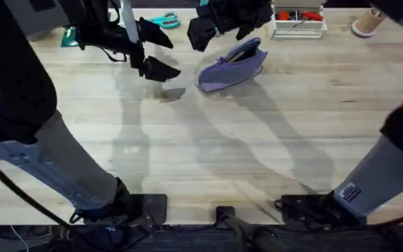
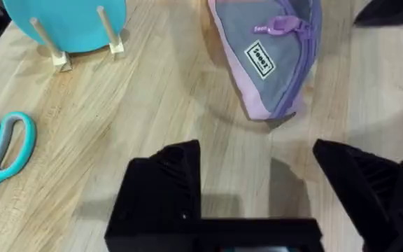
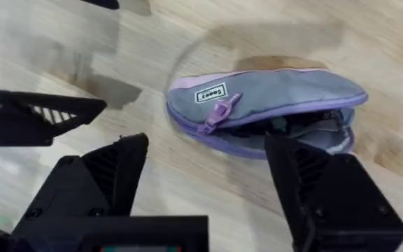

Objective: Unzip the bag, pick up the pens from the table one at a time and place them inside, then zip the bag closed.

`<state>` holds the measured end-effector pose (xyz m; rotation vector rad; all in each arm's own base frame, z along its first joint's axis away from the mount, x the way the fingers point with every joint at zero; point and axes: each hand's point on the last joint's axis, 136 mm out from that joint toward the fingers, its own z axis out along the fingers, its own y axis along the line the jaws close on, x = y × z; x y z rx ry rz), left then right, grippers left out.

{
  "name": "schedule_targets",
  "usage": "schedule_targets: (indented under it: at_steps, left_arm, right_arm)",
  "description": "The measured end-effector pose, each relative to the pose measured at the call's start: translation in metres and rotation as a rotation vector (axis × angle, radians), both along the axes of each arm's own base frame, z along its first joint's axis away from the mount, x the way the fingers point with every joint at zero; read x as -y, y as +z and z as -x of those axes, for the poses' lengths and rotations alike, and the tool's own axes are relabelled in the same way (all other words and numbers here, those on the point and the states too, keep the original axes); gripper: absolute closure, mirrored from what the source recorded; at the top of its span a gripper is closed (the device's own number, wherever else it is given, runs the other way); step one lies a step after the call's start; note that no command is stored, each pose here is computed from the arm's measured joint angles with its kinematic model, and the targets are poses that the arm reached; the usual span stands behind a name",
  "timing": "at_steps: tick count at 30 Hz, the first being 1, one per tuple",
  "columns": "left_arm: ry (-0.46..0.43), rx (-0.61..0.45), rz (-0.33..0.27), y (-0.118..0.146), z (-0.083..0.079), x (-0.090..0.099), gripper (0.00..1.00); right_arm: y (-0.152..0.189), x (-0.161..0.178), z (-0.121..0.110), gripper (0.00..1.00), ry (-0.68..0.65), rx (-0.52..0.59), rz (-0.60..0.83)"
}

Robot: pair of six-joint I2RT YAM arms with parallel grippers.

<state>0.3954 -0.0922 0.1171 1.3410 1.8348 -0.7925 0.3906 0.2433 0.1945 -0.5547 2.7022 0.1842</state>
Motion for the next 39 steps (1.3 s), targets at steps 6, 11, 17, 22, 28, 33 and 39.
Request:
schedule_targets:
  at_steps: [6, 11, 17, 22, 28, 33, 39]
  left_arm:
    - [0.0, 0.0, 0.0, 0.0, 0.0, 0.0, 0.005]
    - [0.0, 0.0, 0.0, 0.0, 0.0, 0.0, 0.006]
    - [0.0, 0.0, 0.0, 0.0, 0.0, 0.0, 0.005]
    - [0.0, 0.0, 0.0, 0.0, 0.0, 0.0, 0.005]
    - [0.0, 0.0, 0.0, 0.0, 0.0, 0.0, 0.005]
    - [0.0, 0.0, 0.0, 0.0, 0.0, 0.0, 0.005]
    - [0.0, 0.0, 0.0, 0.0, 0.0, 0.0, 0.005]
  right_arm:
    - [-0.025, -0.002, -0.003, 0.005, 0.0, -0.049, 0.031]
    - [-0.045, -0.003, -0.005, 0.005, -0.004, -0.087, 0.053]
    - [-0.066, -0.005, -0.008, 0.008, -0.008, -0.12, 0.073]
    - [-0.069, -0.004, -0.008, 0.053, -0.012, -0.125, 0.079]
    - [-0.069, -0.002, -0.009, 0.179, -0.016, -0.119, 0.088]
    - [-0.069, -0.001, -0.01, 0.278, -0.019, -0.115, 0.094]
    - [-0.069, -0.001, -0.01, 0.338, -0.019, -0.114, 0.097]
